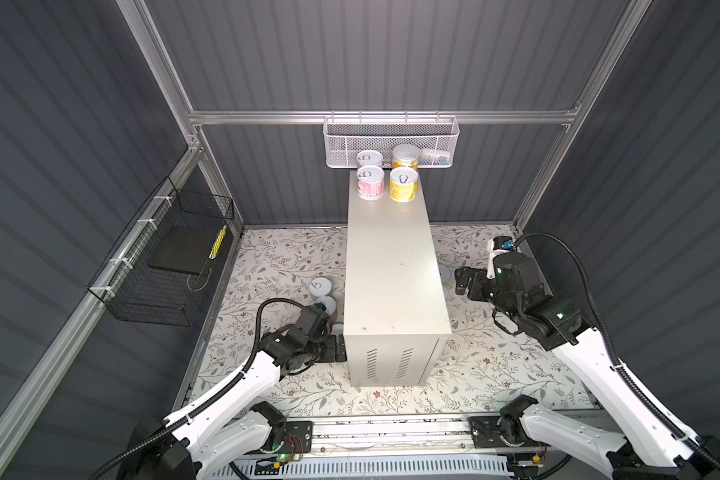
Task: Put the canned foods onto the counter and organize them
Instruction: 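Grasp a white-lidded floor can beside the cabinet with the left gripper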
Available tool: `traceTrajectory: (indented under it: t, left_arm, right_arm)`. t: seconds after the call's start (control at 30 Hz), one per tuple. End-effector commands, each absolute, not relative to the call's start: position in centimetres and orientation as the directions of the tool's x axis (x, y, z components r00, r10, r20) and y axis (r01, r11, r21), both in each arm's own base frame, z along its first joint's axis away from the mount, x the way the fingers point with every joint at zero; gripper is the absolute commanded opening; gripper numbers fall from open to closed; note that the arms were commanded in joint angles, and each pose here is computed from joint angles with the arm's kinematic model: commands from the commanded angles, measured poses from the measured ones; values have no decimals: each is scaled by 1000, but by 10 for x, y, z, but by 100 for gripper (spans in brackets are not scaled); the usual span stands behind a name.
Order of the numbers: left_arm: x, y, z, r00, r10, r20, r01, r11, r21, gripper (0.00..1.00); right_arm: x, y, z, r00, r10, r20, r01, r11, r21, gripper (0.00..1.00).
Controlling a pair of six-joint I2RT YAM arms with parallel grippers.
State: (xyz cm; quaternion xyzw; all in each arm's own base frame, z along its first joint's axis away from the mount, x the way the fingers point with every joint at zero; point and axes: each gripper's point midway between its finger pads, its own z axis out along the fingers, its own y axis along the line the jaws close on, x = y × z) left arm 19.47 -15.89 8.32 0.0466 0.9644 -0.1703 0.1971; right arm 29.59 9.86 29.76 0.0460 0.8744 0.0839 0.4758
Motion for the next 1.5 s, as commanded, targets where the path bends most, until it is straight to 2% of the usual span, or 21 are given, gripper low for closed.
traceTrajectory:
  t: [0.0,0.4,0.57,1.2,1.47]
  left_arm:
    - [196,-153,71,-920,-4,-393,116,953,-280,100]
    - [227,-153,59,-847,-70,-527,90,958,-272,97]
    - [237,-163,55,-833,-87,-546,98,949,-300,97]
    - [267,-144,41,-751,-131,-647,-1,980,-198,93]
    - [273,-139,33,-738,-110,-666,-23,990,-137,86]
  right_arm:
    - [300,100,295,-543,173,-822,2,979,205,99]
    - [306,102,302,-513,184,-838,-3,976,216,99]
    - [308,102,303,-515,179,-838,-4,977,212,99]
    - [315,116,291,-523,199,-829,-44,965,259,99]
    - [320,123,279,-544,185,-818,-61,964,258,99]
